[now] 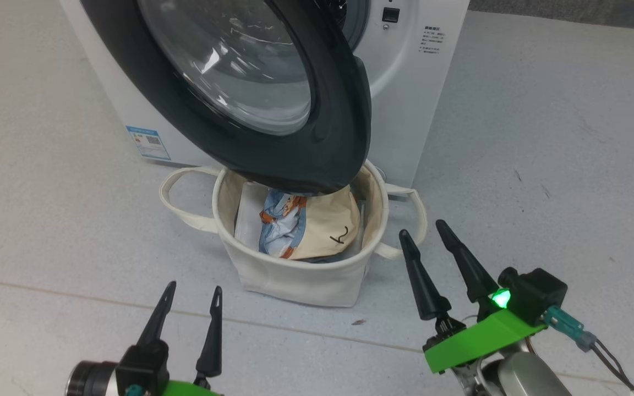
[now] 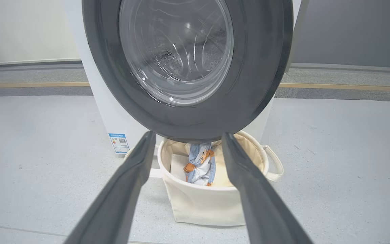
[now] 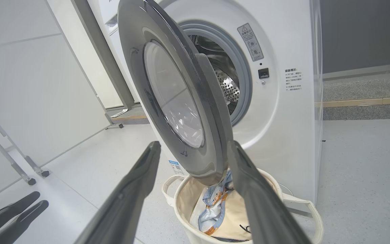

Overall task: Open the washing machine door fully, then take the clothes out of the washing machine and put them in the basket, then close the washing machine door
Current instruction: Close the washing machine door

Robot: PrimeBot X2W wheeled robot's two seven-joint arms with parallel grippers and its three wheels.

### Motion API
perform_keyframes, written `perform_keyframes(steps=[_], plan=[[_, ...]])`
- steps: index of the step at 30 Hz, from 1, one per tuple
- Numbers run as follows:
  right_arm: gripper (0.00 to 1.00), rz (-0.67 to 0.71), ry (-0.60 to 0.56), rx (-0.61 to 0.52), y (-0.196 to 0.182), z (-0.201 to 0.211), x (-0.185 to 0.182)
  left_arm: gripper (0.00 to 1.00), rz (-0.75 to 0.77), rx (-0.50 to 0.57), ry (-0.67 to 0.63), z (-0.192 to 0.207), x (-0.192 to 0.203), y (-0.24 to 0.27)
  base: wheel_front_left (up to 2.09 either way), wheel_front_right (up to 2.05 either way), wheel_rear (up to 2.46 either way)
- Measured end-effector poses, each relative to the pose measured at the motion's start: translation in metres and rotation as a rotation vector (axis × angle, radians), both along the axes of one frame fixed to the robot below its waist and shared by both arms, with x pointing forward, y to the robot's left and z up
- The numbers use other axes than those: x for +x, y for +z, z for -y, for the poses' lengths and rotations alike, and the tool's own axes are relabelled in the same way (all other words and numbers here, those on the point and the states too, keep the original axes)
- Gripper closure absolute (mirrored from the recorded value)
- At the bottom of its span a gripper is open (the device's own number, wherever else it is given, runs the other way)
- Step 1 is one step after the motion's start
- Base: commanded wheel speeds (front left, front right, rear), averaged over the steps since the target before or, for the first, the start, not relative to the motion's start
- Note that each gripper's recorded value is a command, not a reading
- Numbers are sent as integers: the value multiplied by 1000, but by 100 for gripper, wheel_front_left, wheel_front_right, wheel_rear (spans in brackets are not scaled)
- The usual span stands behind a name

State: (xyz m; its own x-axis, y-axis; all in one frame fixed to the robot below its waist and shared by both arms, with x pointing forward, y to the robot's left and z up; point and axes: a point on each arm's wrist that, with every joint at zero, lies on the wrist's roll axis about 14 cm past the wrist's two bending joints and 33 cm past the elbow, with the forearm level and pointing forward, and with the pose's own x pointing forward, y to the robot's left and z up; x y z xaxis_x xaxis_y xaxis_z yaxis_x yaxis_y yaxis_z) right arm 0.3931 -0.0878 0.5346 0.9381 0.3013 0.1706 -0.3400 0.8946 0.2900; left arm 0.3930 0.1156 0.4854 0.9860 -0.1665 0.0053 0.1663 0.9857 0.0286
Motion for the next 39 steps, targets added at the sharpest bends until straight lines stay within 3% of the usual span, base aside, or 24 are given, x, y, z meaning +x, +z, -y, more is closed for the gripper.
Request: perform_keyframes(steps=[9,10,11,16,26,39], plan=[[0,-1,5,-12,-2,-2,2,0,-13,19,-10,2,1,-7,0,0,0],[92,-4,8,-17,-4,-3,3,0,-17,20,-10,2,1,-8,0,0,0],[100,-10,10,-18,-6,-3,4,0,-21,23,-11,2,2,-10,0,0,0],[100,20,71,-105,-6,-23,14,0,-28,24,-22,7,10,-14,0,0,0],[100,114,186,-145,11,-55,55,0,-46,27,-35,16,31,-27,0,0,0],[100,125,199,-137,2,-57,125,0,-69,32,-11,13,62,-45,0,0,0]])
